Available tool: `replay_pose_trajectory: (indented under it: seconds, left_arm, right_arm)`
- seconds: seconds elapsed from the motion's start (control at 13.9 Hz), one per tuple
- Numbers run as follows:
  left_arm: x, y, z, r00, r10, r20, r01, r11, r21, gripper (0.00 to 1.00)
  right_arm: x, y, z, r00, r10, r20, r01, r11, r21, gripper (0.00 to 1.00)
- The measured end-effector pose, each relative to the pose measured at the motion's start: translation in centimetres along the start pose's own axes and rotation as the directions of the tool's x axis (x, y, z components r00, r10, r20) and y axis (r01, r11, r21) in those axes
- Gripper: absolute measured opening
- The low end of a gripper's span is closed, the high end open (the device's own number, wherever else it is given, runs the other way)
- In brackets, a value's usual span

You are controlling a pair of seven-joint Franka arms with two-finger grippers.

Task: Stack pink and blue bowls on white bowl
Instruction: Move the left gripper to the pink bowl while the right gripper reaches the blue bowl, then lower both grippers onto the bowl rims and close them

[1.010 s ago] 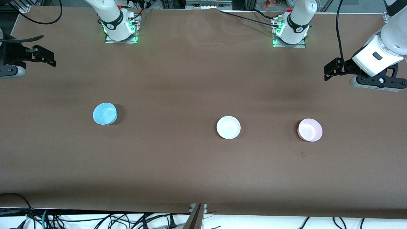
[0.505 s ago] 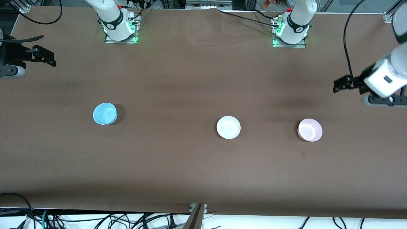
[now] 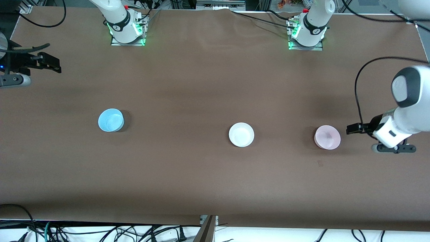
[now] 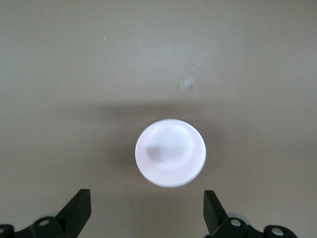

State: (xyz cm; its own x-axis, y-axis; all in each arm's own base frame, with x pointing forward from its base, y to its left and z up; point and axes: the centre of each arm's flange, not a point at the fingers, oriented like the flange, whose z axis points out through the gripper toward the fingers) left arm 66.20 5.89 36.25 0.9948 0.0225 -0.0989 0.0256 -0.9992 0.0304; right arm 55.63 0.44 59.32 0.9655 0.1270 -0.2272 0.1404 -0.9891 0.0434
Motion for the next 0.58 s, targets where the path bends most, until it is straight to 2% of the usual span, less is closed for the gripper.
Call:
replay_pose_trajectory:
  seconds: [0.29,0.58]
  left_arm:
    - [1.0,-1.0,3.9,1.000,-0.013,0.010,0.013,1.000,-0.005,1.00]
    - [0.7,-4.1,8.6,0.999,0.039,0.018,-0.038,0.999,-0.015,1.00]
  right_arm:
    - [2.4,1.0,2.1,1.000,0.015,-0.005,-0.015,1.000,-0.001,1.00]
    - [4.8,2.7,5.3,0.999,0.037,0.021,-0.037,0.999,0.003,1.00]
